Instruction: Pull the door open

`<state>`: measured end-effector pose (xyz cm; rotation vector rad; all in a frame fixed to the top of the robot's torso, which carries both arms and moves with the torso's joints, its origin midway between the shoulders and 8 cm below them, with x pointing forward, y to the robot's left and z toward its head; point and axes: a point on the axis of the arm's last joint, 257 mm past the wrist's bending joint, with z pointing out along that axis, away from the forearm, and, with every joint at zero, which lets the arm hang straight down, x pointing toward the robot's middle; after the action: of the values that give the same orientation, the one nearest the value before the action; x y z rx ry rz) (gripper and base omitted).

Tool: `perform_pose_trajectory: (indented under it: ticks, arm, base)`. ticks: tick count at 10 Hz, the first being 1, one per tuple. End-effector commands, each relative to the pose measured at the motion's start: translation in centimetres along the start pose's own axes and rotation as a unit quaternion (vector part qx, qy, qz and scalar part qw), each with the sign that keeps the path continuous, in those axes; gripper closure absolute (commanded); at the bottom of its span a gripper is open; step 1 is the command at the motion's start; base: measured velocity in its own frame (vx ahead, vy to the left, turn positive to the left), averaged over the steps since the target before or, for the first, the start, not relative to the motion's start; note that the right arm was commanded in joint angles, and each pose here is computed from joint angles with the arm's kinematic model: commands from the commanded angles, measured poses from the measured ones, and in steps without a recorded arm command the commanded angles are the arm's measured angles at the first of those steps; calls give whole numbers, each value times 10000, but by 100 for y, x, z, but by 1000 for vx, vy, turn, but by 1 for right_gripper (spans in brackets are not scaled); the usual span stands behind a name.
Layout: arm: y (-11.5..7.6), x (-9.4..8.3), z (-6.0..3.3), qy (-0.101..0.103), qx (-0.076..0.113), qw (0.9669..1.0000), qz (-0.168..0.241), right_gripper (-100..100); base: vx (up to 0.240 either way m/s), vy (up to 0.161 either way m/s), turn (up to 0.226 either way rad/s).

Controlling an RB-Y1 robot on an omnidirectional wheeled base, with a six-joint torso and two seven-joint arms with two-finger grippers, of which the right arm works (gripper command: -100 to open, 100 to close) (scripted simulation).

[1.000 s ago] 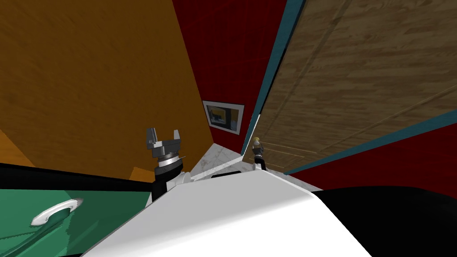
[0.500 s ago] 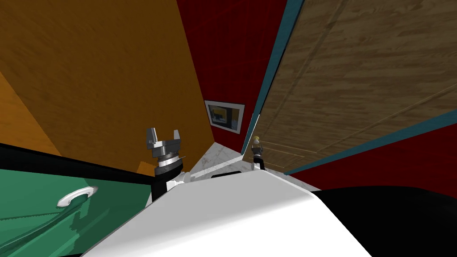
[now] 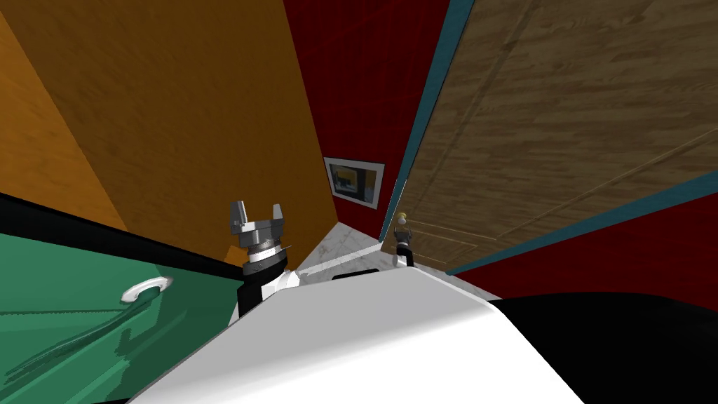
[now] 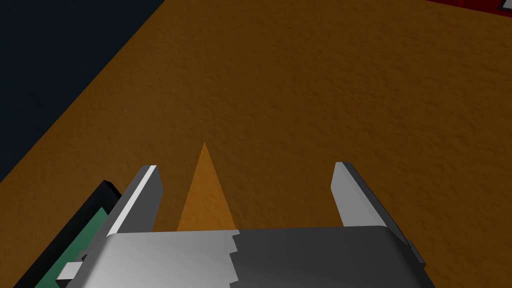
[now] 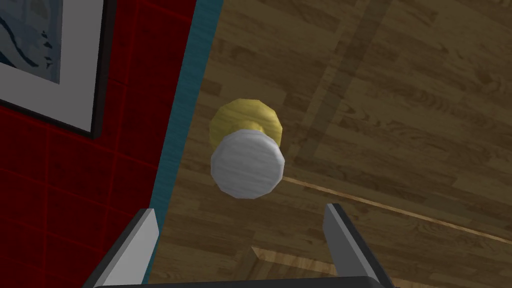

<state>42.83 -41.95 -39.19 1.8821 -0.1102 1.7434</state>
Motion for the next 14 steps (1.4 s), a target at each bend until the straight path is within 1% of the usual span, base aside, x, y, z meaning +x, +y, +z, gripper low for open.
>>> perform_pose_trajectory:
  ticks: [1,2,4,7,9,10,11,12,13,14]
  arm:
    - [-29,12,-5,-21,-45,9993,375,-100]
    - [-29,12,-5,-21,-46,9991,422,-100]
    - [-64,25,-10,-44,-100,9960,886,-100]
    - [-104,40,-17,-66,-164,9893,1451,-100]
    - [-120,45,-20,-74,-189,9858,1667,-100]
    - [-116,43,-20,-73,-181,9870,1593,-100]
    - [49,-33,-20,-82,-230,9865,1617,-100]
    - [49,-33,-20,-82,-230,9865,1617,-100]
    - [178,-88,-21,-88,-266,9864,1620,-100]
    - [250,-117,-22,-91,-286,9863,1621,-100]
  base:
    - [-81,-10,74]
    - [-59,-13,26]
    - [-65,-6,48]
    - [-94,-20,53]
    - [-60,-6,29]
    - [-23,-1,2]
    - [110,-13,69]
    - [150,-7,32]
    - [148,10,50]
    - [163,-5,43]
